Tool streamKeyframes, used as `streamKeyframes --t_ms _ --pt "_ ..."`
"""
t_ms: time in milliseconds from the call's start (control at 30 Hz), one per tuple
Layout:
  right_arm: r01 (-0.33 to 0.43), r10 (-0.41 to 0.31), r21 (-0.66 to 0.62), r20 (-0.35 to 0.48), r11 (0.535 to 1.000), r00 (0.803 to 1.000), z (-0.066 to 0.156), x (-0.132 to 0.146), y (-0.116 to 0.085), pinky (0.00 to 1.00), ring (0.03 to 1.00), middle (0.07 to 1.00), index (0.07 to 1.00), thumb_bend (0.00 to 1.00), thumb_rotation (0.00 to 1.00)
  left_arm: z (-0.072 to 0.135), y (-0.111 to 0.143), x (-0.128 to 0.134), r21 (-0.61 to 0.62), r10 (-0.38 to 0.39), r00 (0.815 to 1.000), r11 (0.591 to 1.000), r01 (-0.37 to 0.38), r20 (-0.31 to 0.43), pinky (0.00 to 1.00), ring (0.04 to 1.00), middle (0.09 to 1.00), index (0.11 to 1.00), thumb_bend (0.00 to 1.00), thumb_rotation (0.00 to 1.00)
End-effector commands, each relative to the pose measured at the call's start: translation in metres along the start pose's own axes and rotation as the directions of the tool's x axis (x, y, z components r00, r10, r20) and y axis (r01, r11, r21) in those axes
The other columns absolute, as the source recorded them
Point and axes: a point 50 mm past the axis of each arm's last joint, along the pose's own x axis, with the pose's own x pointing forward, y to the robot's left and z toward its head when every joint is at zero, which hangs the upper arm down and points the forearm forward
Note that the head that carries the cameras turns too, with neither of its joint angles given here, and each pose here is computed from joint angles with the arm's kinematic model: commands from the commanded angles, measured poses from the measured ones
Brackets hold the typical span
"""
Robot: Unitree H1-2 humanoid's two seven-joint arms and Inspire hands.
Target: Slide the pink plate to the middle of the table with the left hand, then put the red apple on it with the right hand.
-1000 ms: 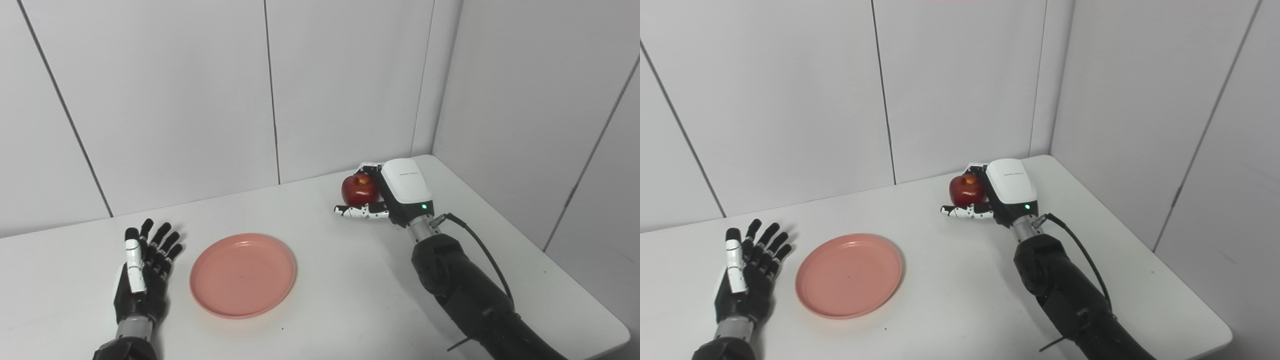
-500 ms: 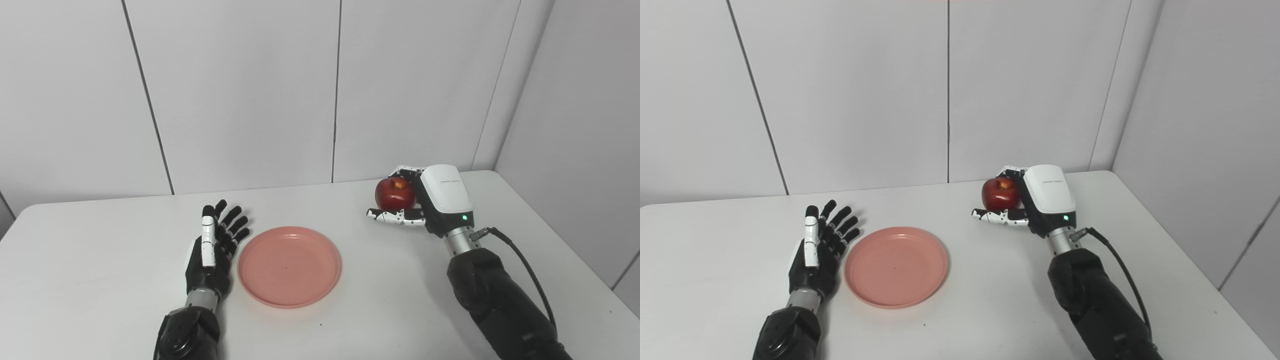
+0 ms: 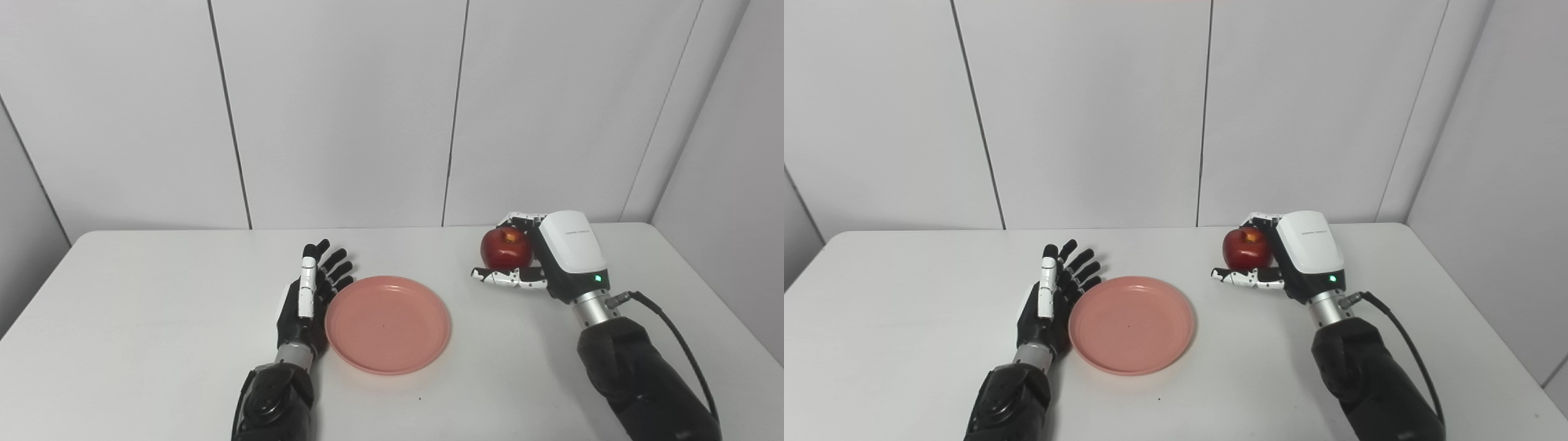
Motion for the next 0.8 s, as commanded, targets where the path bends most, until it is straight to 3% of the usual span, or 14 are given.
streamKeyframes --t_ms 0,600,767 --pt "0.087 -0.088 0.018 0.084 0.996 0.993 0.011 0.023 -0.028 0.13 0.193 0.290 0.436 0.57 0.63 -0.042 0.007 -0.018 -0.016 0.064 0.983 0.998 -0.067 -0.171 0.83 0.842 0.864 0.911 0.72 0.93" --pt "0.057 -0.066 0.062 0.160 0.996 0.985 0.046 0.033 -0.019 0.14 0.201 0.298 0.432 0.59 0.69 -0.049 -0.003 -0.018 -0.032 0.056 0.984 0.998 -0.062 -0.172 0.84 0.844 0.866 0.908 0.71 0.91" --pt "0.050 -0.064 0.075 0.190 0.996 0.980 0.054 0.032 -0.016 0.13 0.190 0.286 0.427 0.58 0.65 -0.050 -0.004 -0.017 -0.034 0.049 0.983 0.998 -0.056 -0.176 0.85 0.855 0.877 0.907 0.72 0.91"
